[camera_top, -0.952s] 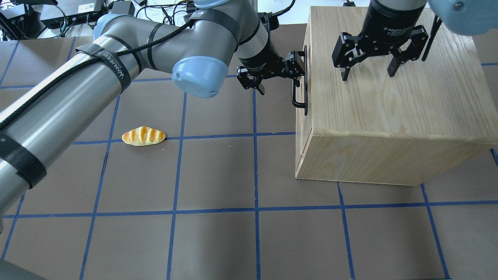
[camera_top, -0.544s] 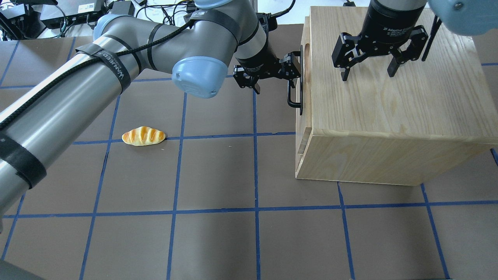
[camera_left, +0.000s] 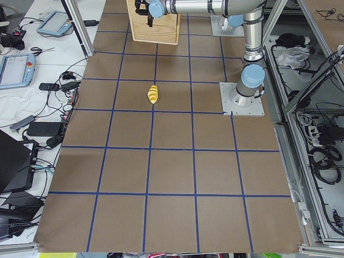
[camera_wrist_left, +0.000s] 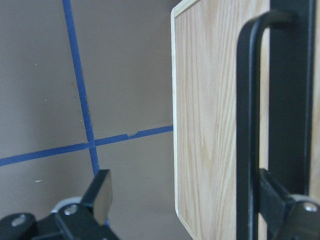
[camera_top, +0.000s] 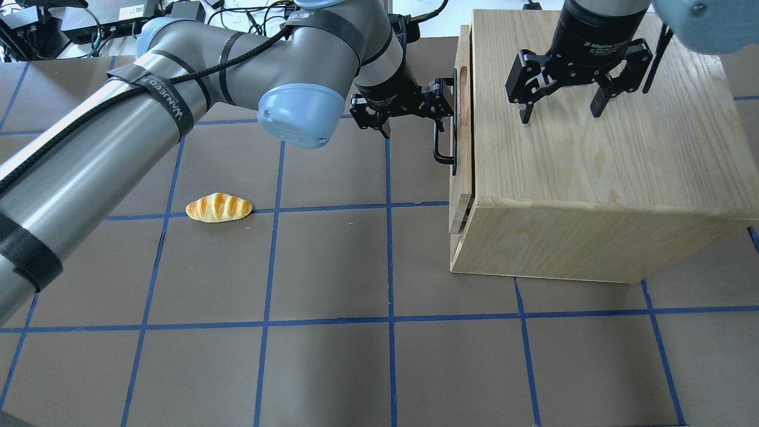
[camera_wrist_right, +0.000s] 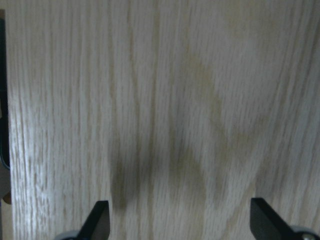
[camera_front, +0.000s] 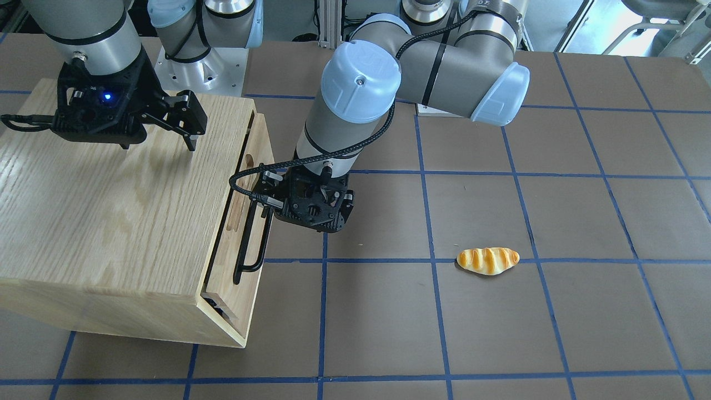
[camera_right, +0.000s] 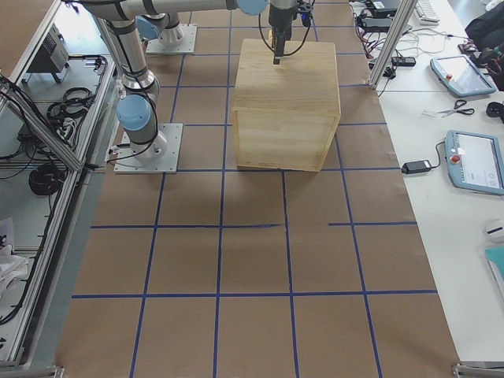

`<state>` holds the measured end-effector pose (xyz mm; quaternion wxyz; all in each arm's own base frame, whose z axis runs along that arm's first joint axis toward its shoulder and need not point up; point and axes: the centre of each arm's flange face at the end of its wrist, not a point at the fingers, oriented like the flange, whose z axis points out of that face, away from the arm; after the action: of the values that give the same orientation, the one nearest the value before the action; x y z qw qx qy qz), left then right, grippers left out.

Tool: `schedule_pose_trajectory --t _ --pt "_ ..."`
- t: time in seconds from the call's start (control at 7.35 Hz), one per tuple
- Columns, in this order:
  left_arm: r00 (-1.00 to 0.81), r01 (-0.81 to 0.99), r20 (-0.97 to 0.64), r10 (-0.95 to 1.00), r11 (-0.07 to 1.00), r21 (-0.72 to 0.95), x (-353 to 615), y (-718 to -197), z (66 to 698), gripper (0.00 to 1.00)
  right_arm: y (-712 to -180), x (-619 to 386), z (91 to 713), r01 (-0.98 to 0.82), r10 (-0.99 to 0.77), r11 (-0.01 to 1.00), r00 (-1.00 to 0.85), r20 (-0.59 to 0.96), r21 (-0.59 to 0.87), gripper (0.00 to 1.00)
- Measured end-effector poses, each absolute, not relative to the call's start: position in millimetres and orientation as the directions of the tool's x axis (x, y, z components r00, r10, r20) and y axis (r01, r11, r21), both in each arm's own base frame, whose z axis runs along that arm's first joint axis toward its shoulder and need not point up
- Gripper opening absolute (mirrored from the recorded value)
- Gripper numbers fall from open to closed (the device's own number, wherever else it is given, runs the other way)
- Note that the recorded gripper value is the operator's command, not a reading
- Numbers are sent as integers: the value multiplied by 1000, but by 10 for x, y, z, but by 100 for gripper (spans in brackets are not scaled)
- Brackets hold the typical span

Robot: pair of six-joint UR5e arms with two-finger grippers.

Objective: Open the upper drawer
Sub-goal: 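Pull the drawer handle away from the cabinet with the left gripper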

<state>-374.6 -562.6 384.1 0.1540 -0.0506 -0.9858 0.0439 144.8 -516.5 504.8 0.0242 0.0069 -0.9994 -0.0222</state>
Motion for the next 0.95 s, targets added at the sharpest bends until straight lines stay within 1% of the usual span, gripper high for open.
schedule_pose_trajectory --t 0.95 --pt "-960 104 244 134 986 -132 -3677 -5650 3877 100 -5165 1448 5049 -13 -15 999 -999 48 45 100"
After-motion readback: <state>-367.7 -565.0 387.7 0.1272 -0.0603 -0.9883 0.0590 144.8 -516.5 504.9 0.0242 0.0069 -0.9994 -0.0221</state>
